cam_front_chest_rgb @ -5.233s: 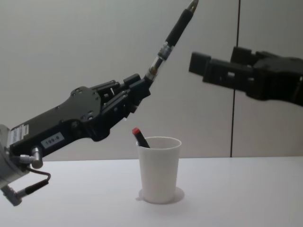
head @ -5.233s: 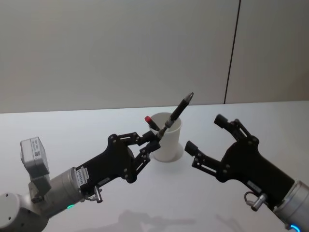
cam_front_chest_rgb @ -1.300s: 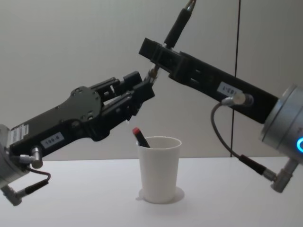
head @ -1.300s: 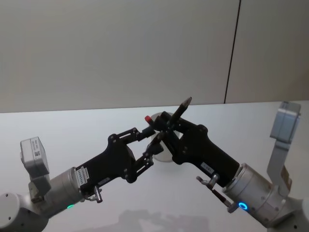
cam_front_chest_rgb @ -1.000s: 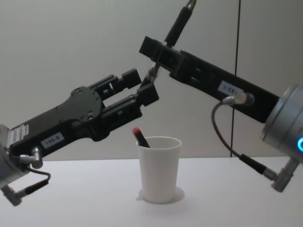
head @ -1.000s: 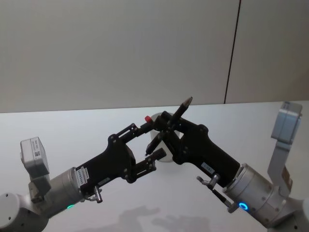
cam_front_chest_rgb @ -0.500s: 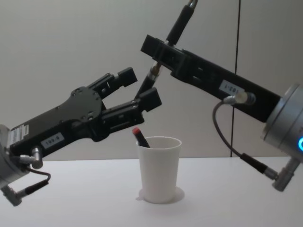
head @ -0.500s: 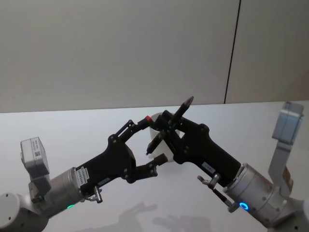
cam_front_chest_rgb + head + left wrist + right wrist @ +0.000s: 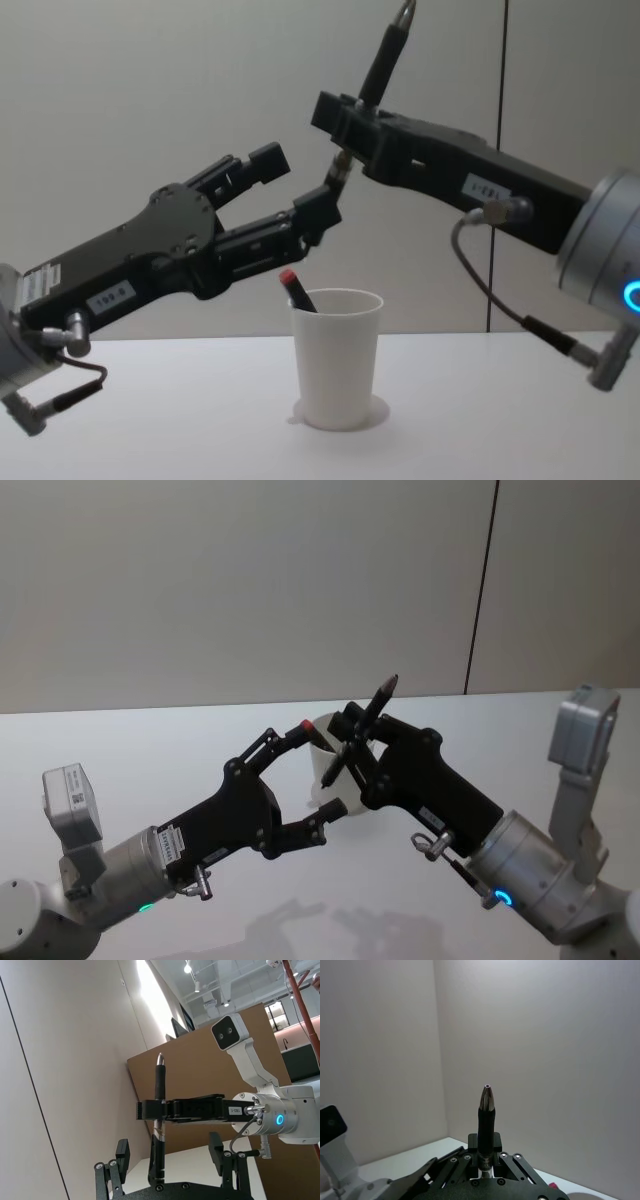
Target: Place the pen into the pen holder.
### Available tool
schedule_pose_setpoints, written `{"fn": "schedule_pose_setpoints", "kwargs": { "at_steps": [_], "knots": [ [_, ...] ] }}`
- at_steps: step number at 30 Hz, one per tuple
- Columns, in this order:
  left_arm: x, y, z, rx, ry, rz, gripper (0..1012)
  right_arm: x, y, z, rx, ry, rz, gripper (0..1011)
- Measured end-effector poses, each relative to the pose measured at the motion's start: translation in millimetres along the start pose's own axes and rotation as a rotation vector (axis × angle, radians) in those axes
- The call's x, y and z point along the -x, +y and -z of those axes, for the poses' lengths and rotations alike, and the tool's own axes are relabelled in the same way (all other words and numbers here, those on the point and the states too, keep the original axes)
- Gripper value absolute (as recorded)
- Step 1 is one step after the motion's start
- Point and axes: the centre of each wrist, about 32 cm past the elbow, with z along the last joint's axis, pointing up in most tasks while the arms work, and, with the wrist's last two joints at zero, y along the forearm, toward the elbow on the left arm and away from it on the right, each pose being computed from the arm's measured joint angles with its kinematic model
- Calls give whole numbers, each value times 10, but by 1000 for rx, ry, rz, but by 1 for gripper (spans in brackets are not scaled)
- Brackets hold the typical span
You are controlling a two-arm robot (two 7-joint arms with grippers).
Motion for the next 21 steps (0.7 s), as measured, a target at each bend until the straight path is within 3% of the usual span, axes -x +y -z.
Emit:
{"fn": "schedule_pose_setpoints", "kwargs": {
  "at_steps": [21],
  "knots": [
    [0, 0, 0, 0, 0, 0, 1004, 56, 127, -120, 106, -270, 220, 137]
  ]
}}
